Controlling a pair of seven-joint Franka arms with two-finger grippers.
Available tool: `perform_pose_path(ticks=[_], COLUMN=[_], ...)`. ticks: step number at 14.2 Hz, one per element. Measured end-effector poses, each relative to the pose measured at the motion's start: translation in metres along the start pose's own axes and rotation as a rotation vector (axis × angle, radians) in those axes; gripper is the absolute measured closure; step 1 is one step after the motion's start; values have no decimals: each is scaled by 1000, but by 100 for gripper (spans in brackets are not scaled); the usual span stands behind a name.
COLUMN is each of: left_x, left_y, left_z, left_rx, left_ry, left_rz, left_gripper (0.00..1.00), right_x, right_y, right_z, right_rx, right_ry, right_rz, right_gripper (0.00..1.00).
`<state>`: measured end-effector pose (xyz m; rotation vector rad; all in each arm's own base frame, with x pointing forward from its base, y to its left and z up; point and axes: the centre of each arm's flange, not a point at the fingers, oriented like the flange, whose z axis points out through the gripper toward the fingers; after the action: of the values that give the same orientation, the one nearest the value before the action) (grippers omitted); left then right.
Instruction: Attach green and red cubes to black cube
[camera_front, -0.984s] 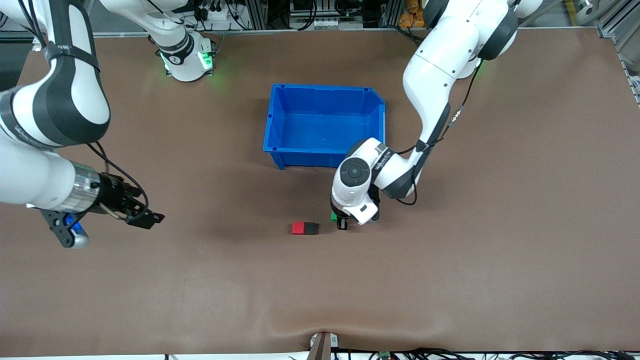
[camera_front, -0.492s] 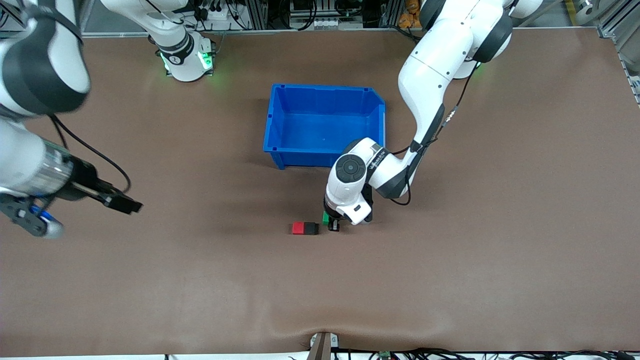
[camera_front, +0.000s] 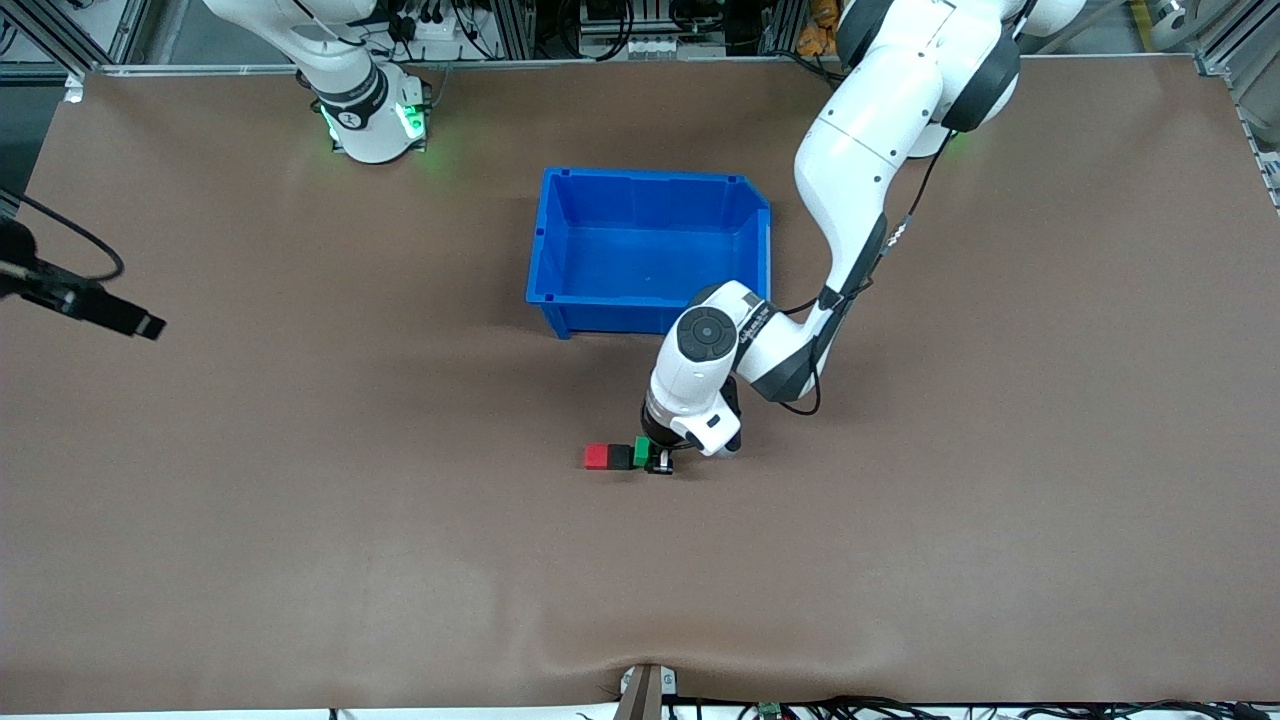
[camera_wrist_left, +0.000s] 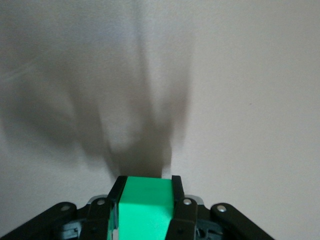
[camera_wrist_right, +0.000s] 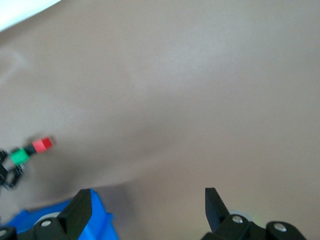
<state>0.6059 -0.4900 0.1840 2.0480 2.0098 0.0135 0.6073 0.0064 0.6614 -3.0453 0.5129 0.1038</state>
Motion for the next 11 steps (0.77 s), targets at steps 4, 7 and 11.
perform_pose_path(ticks=[4, 7, 11], left_x=[3, 0, -2], left_y=[1, 1, 0], left_z=[10, 10, 11], left_rx=[-13, -20, -27], left_ry=[-7, -14, -18], left_rz=[-8, -5, -1], left_gripper=[60, 60, 60], right_x=[-22, -51, -60], right_y=[56, 75, 84], right_z=[-9, 0, -8], right_rx=[-8, 8, 4], right_ry=[4, 17, 59], right_rz=[-101, -95, -90], right_gripper=[0, 0, 0])
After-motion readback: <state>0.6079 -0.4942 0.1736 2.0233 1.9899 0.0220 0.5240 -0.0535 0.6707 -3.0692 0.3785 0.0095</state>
